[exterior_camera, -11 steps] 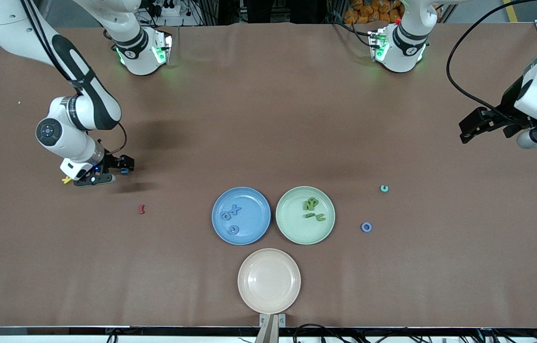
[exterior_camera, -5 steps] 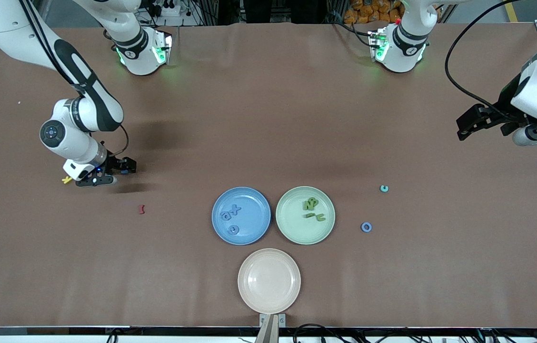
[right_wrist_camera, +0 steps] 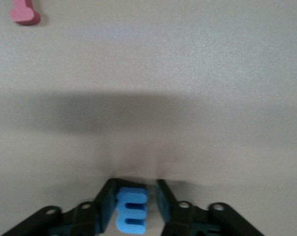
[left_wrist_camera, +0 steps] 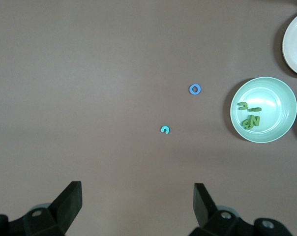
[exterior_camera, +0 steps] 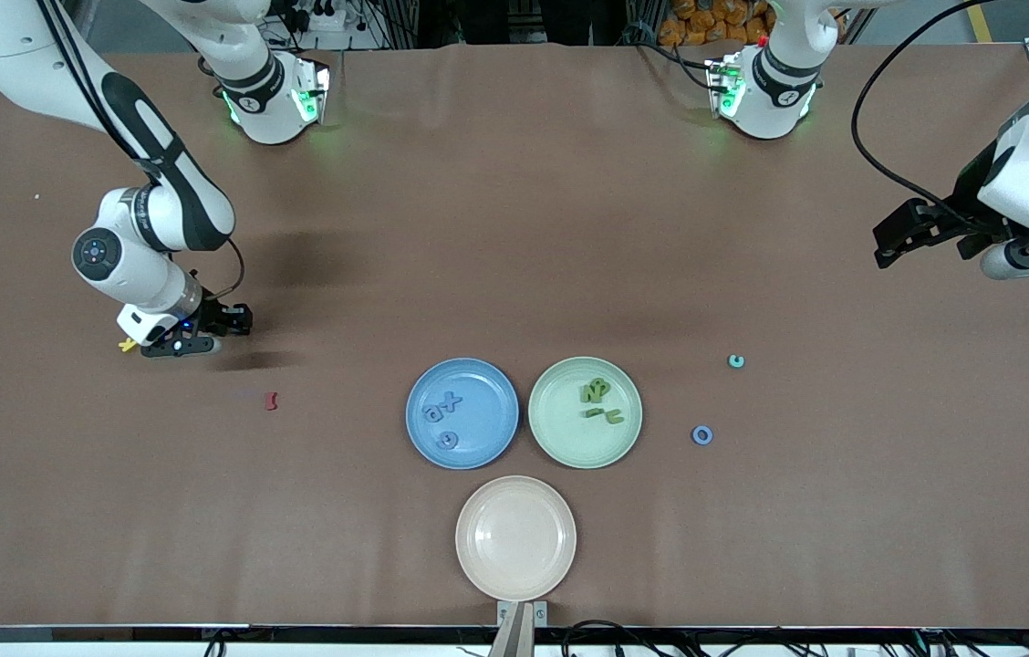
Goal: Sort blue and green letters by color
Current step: 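Lower the right gripper and grasp the blue E, then carry the blue E into the blue plate and open the right gripper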
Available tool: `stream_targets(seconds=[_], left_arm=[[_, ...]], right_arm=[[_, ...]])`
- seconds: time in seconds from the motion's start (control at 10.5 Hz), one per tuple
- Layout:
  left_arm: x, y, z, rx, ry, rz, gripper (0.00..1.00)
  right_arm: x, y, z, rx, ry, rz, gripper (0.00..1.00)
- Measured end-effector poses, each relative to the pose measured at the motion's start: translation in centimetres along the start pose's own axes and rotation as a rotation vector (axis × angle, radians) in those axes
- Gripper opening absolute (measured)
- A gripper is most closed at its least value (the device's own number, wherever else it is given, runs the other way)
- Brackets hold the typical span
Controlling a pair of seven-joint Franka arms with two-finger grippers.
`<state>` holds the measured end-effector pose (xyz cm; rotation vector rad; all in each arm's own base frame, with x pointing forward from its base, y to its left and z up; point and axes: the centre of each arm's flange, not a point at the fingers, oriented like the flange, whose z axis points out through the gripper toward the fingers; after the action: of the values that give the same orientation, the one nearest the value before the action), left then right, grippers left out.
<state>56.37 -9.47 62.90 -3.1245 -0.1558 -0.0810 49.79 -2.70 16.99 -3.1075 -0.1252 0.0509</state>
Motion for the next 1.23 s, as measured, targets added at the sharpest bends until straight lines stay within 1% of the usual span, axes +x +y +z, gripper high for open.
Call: stream_targets(seconds=[0.09, 0.19, 0.57, 0.76, 0.95, 1.04, 1.14, 1.23], left_arm=[[0.0, 0.0, 0.1, 0.000, -0.003, 0.000, 1.00], [0.1, 0.0, 0.2, 0.001, -0.005, 0.000, 1.00], [0.1, 0.0, 0.4, 0.001, -0.009, 0.000, 1.00], [0.2, 0.0, 0.5, 0.002, -0.011, 0.000, 1.00], [0.2, 0.0, 0.6, 0.002, -0.013, -0.001, 1.00], [0.2, 0.0, 0.7, 0.002, -0.013, -0.001, 1.00], [0.3, 0.0, 0.8, 0.002, -0.015, -0.001, 1.00], [0.3, 0.0, 0.9, 0.002, -0.017, -0.002, 1.00]], right_arm=[[0.1, -0.1, -0.3, -0.001, 0.003, -0.001, 0.31], [0.0, -0.1, -0.4, -0.002, 0.001, -0.002, 0.28], [0.1, -0.2, -0.4, -0.001, 0.003, 0.004, 0.27], [0.7, -1.6, -0.8, 0.006, 0.014, 0.048, 0.27], [2.6, -4.0, -2.6, 0.017, -0.033, 0.129, 0.27], [4.4, -5.6, -4.6, 0.049, -0.051, 0.202, 0.27], [6.9, -7.3, -7.7, 0.111, -0.062, 0.281, 0.27], [8.9, -8.7, -10.6, 0.190, -0.070, 0.345, 0.27]])
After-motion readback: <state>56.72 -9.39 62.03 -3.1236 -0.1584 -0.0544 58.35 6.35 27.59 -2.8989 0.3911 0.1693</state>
